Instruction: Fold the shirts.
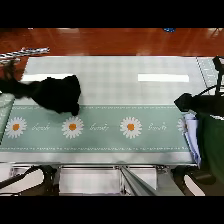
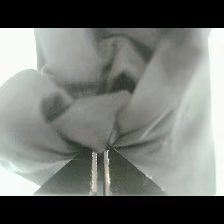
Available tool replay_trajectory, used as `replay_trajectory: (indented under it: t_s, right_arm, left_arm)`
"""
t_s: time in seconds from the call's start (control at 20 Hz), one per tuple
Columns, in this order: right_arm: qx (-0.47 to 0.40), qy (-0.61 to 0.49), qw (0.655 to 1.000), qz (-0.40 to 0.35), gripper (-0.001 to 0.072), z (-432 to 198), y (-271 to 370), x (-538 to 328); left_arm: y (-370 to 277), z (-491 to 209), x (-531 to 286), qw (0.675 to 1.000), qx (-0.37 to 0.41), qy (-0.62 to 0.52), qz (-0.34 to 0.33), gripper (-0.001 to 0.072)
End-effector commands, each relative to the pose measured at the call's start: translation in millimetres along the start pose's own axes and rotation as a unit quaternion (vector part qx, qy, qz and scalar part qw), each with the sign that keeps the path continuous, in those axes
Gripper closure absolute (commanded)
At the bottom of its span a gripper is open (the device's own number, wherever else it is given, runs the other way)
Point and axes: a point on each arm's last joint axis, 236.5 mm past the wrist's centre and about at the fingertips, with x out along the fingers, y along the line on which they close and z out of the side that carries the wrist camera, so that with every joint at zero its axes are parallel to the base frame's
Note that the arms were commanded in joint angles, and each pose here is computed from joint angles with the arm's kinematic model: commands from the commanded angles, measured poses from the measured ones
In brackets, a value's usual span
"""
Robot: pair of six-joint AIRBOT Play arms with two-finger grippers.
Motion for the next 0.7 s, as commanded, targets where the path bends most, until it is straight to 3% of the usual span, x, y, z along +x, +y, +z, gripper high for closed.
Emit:
replay_trajectory:
  t_s: [0.0, 0.3, 0.65]
  right_arm:
    - [-0.001, -0.013, 1.000, 0.016, 0.0303, 9, 9, -9]
    - [-0.005, -0.042, 0.998, 0.045, 0.0303, 16, 23, -26]
    - [-0.006, -0.116, 0.991, 0.068, 0.0304, 19, 31, -75]
  left_arm:
    - [-58, 66, -98, 0.989, 0.058, -0.130, -0.031, 0.0687]
    - [-155, 99, -254, 0.942, 0.141, -0.288, -0.095, 0.0687]
    - [-280, 72, -381, 0.857, 0.238, -0.395, -0.232, 0.0688]
